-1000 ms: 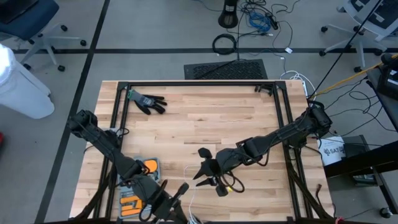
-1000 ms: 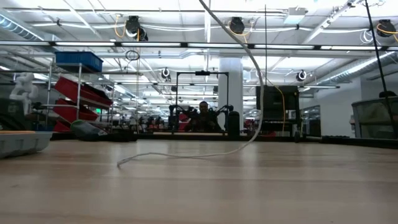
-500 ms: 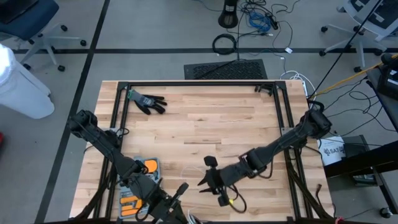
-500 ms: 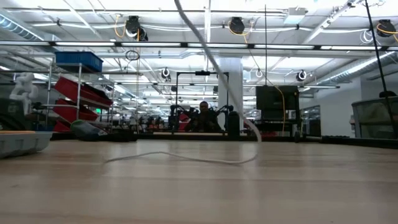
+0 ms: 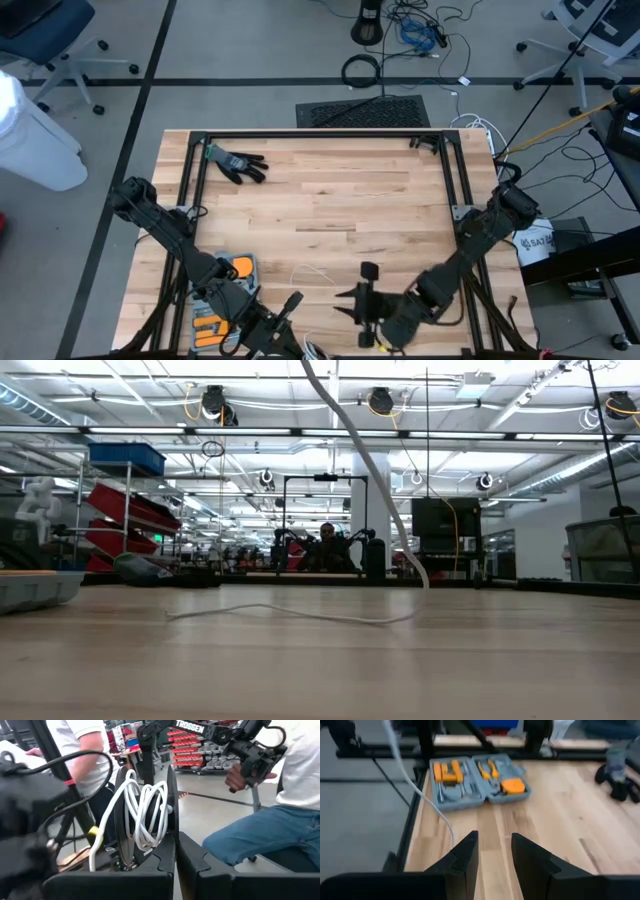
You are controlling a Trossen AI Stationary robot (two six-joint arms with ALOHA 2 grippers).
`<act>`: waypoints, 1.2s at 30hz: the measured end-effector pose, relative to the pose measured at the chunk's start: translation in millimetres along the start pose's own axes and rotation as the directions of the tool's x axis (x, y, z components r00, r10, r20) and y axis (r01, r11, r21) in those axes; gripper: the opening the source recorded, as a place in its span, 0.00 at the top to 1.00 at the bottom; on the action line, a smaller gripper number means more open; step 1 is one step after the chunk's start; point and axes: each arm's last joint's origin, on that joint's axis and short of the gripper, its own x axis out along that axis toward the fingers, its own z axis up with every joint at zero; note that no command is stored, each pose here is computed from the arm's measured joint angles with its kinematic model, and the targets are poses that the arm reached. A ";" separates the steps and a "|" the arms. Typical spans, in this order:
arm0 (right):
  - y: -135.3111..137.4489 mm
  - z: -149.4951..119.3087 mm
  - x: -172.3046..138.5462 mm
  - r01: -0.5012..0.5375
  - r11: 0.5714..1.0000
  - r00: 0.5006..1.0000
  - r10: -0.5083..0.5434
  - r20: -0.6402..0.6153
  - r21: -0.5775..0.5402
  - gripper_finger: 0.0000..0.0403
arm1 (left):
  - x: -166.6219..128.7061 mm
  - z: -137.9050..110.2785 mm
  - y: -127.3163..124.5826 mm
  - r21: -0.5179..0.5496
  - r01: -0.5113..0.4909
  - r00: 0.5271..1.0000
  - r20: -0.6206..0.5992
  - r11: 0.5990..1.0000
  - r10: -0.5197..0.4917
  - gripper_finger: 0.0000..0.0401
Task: Coil cords
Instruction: Coil the white cable wire into the spool
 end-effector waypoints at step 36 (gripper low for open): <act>70.2 -82.1 74.0 0.276 0.956 0.860 -0.292 0.419 0.099 0.74 | -3.1 4.1 6.2 -0.004 -0.157 0.987 -0.016 0.988 0.157 0.98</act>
